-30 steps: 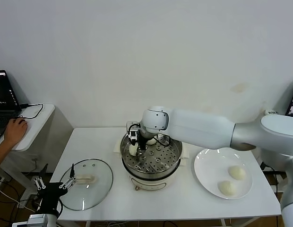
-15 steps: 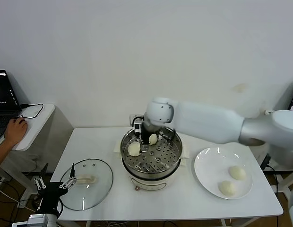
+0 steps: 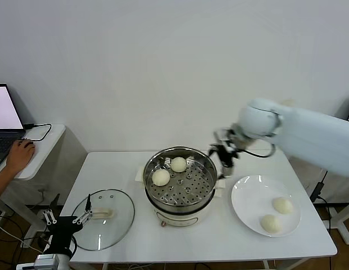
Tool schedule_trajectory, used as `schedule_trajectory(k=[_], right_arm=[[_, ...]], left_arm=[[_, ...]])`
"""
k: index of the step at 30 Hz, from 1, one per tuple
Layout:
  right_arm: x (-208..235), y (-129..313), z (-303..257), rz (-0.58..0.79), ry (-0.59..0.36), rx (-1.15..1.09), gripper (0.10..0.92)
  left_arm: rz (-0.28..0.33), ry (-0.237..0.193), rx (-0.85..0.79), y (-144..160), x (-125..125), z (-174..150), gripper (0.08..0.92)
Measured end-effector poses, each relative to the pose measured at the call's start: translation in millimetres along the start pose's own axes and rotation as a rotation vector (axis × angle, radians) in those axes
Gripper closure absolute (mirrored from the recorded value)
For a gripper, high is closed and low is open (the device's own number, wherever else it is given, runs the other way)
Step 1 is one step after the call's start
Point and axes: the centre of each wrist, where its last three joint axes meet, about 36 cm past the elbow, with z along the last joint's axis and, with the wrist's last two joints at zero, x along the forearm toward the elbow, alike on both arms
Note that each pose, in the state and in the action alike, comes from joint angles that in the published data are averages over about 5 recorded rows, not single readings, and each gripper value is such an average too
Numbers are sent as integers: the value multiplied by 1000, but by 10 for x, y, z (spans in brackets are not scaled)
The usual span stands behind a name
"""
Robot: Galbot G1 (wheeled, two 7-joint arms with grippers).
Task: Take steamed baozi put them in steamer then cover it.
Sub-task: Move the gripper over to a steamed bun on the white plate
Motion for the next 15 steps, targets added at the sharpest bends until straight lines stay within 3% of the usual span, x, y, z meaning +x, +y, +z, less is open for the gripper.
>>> schedule_trajectory(k=[15], right_arm=[[-307, 1316, 1140, -52, 112, -68, 200]], left_arm=[[10, 9, -6, -61, 83, -4, 177]])
